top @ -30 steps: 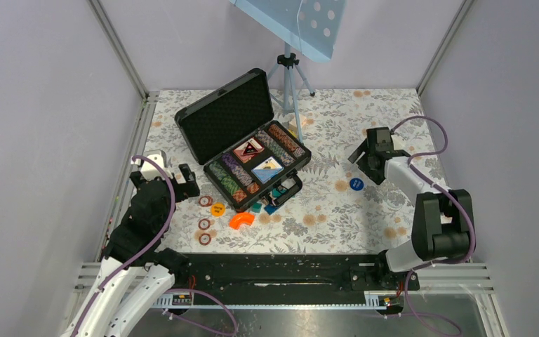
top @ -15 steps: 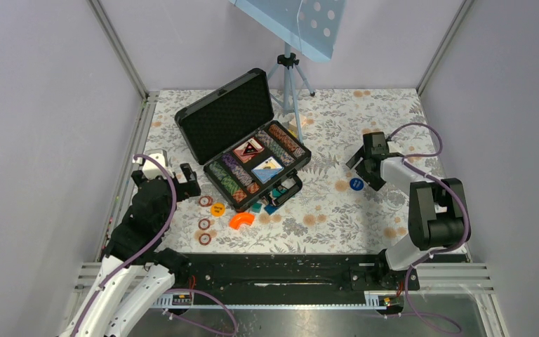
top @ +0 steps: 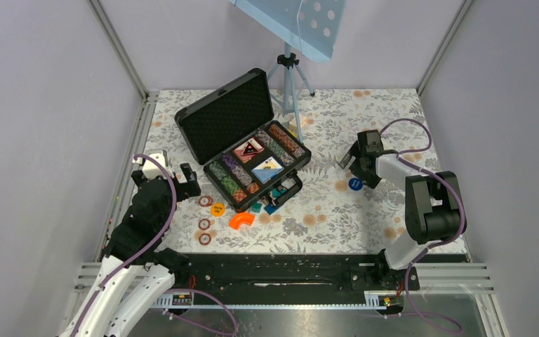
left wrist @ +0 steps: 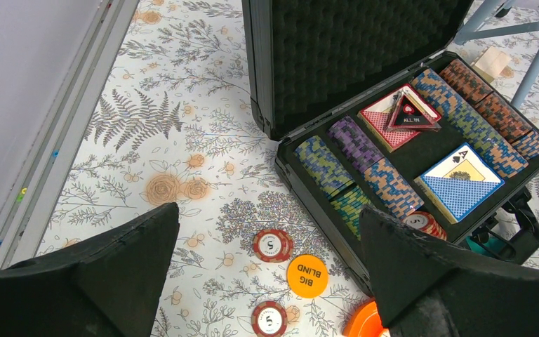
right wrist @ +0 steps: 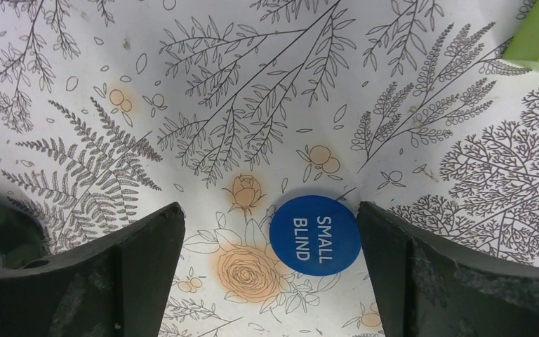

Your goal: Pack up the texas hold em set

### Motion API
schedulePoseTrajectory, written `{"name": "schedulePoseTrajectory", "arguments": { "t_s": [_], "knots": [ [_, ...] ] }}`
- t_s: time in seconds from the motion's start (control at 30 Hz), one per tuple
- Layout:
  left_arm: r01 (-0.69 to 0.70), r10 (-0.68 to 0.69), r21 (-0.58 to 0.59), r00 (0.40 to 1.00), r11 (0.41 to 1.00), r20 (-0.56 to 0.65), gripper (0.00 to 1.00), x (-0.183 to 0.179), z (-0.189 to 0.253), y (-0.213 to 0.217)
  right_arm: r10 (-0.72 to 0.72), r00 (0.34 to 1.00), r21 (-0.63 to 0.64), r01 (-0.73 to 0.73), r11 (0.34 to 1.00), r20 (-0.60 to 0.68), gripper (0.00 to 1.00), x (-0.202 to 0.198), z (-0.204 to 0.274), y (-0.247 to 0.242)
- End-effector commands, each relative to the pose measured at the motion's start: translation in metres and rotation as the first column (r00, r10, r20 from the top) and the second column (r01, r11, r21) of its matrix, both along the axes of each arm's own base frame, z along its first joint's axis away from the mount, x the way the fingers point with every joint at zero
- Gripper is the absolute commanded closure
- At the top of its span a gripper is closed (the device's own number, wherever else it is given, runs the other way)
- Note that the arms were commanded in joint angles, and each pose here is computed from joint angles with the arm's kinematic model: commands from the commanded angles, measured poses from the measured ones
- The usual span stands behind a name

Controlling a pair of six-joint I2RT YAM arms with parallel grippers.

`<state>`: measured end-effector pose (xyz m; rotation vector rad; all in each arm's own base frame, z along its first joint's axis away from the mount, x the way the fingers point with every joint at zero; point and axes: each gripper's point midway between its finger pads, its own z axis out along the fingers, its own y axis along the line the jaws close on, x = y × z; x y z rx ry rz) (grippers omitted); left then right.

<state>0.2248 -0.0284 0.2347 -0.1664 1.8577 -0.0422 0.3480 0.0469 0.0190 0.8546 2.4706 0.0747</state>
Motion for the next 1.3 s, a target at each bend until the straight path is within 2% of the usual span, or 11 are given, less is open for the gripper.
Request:
{"name": "schedulePoseTrajectory", "arguments": {
  "t_s": [0.0, 0.43, 0.77, 0.87, 1.07, 1.2, 1.23, 1.27],
  "knots": [
    [0.012, -0.012, -0.002, 1.0, 1.0, 0.024, 0.01, 0.005, 0.004, -0.003, 0.099, 0.995, -0.006, -0.099, 0.995, -0.01, 0.01, 0.006, 0.006, 0.009],
    [0.014, -0.014, -0.001, 1.0, 1.0, 0.025, 0.01, 0.005, 0.004, -0.003, 0.292, 0.954, 0.012, -0.292, 0.956, -0.072, 0.01, 0.004, 0.008, 0.025],
    [0.014, -0.014, -0.001, 1.0, 1.0, 0.025, 0.01, 0.005, 0.004, -0.003, 0.369, 0.926, 0.009, -0.369, 0.929, -0.08, 0.01, -0.001, 0.008, 0.041],
    [0.015, -0.015, -0.002, 1.0, 1.0, 0.026, 0.01, 0.005, 0.005, -0.003, 0.361, 0.929, -0.007, -0.363, 0.932, -0.085, 0.01, -0.001, 0.009, 0.039],
    [0.017, -0.017, 0.0, 1.0, 1.0, 0.022, 0.01, 0.005, 0.003, -0.004, 0.289, 0.953, -0.147, -0.3, 0.943, -0.09, 0.01, 0.006, 0.025, 0.012],
    [0.016, -0.016, 0.0, 1.0, 1.0, 0.02, 0.01, 0.005, 0.003, -0.004, 0.286, 0.951, -0.149, -0.302, 0.941, -0.121, 0.01, 0.006, 0.024, 0.009],
    [0.015, -0.015, 0.001, 1.0, 1.0, 0.021, 0.01, 0.005, 0.003, -0.004, 0.295, 0.946, -0.135, -0.312, 0.94, -0.135, 0.04, 0.005, 0.019, 0.011],
    [0.013, -0.013, 0.001, 1.0, 1.0, 0.02, 0.01, 0.005, 0.003, -0.003, 0.299, 0.943, -0.121, -0.317, 0.941, -0.143, 0.15, 0.004, 0.016, 0.013]
  ]
}}
